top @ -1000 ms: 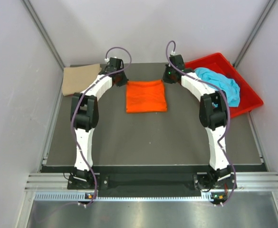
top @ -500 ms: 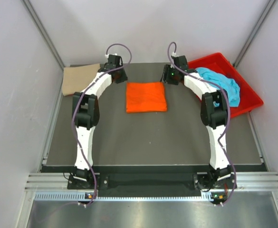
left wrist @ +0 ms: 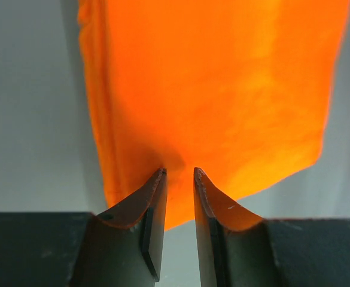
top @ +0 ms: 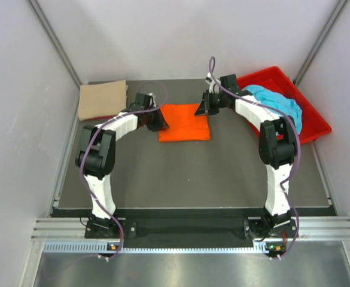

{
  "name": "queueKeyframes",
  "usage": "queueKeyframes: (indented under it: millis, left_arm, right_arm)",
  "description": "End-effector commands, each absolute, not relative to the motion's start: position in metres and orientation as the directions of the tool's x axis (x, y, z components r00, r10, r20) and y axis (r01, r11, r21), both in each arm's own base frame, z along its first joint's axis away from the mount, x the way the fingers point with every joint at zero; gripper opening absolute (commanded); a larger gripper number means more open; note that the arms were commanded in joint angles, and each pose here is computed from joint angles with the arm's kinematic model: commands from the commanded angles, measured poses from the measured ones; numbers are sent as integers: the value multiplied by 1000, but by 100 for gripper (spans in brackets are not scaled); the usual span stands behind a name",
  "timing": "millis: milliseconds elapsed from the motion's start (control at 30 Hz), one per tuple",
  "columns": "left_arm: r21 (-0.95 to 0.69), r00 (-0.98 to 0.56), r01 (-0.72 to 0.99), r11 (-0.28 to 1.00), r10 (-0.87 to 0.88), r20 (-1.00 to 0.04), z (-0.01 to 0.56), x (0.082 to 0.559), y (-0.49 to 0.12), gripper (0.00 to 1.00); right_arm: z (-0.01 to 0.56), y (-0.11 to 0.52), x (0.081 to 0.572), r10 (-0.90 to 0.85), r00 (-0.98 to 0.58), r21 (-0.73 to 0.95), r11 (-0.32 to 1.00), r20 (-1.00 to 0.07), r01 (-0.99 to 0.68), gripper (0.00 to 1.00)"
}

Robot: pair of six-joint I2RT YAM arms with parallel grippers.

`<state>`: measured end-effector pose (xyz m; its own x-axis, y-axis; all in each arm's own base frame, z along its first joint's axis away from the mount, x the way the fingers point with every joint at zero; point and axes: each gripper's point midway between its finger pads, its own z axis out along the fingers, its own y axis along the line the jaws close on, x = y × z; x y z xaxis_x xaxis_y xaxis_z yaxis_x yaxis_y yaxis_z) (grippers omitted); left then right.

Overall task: Fold and stack the t-shirts
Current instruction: Fold the tshirt

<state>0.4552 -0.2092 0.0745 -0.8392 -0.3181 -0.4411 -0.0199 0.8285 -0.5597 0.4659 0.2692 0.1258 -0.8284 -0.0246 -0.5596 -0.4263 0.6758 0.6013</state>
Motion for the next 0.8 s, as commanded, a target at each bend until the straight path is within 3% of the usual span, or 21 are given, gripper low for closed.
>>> queueKeyframes:
  millis: [0,167,300,533,767]
  left_arm:
    - [-585,-829,-25,811,-344,-441,64,460,-210,29]
    - [-436,-840,-105,894,-314,-442,30,460,-182,27]
    - [-386,-830,-121,915,-307,-466,47,463,-172,28]
    - [-475,-790,-58,878,-331,-516,113,471,-197,29]
    - [-487,-848,-95,868,-327,-418,58,442,-210,28]
  right_arm:
    - [101,295,444,-90,-865,699,551,-494,-457,11]
    - [41,265,448,-158,-886,609,674,-435,-419,9]
    - [46,249,453,-152,-896,599,696,-416,-396,7]
    - [109,298,435,-179,-852,663,556,-493,-501,1]
    - [76,336,418,-222,-875,715,508,-431,-481,1]
